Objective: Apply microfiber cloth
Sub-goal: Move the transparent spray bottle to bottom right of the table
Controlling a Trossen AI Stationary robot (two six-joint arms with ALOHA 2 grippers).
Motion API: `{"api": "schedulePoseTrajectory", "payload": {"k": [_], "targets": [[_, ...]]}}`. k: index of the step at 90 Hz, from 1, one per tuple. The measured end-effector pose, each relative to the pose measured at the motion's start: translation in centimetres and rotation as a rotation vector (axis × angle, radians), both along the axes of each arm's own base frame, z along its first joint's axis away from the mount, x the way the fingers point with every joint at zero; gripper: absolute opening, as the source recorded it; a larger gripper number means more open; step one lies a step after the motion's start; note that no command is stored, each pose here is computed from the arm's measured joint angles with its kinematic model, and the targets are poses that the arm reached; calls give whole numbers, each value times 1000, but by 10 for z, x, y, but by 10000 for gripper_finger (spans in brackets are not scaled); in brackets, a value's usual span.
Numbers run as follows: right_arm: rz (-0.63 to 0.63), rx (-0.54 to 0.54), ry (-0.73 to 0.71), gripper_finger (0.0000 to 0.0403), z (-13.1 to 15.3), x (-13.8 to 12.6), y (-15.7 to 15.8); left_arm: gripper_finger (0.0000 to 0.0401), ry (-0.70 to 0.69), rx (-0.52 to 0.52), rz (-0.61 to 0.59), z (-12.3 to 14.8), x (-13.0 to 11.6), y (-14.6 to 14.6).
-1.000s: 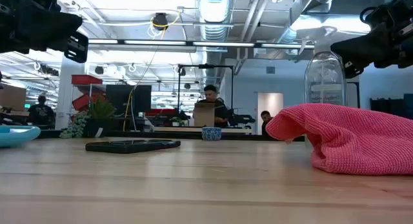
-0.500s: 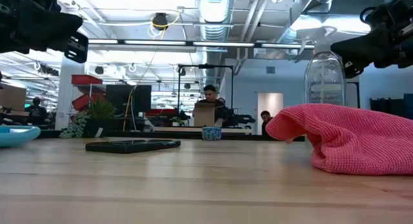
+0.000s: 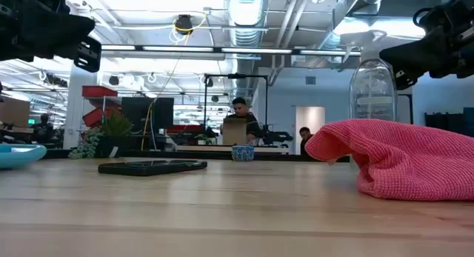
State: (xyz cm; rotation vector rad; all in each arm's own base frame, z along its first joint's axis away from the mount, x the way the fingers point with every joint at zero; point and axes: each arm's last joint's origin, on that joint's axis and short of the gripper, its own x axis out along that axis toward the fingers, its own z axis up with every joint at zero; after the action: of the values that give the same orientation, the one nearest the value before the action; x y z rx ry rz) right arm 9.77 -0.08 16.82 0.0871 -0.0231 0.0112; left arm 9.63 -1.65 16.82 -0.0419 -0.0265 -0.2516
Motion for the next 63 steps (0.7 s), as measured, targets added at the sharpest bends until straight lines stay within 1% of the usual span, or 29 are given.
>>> {"api": "schedulePoseTrajectory", "payload": {"k": [40,45,57,63], "targets": [[0,0,0,0,0,0,0,0,0,0,0,0,0,0],[0,0,0,0,0,0,0,0,-5,14,0,0,0,0],[0,0,0,0,0,0,0,0,-33,95,3,1,0,0],[0,-3,-1,0,0,0,0,0,-33,101,4,1,0,0]]}}
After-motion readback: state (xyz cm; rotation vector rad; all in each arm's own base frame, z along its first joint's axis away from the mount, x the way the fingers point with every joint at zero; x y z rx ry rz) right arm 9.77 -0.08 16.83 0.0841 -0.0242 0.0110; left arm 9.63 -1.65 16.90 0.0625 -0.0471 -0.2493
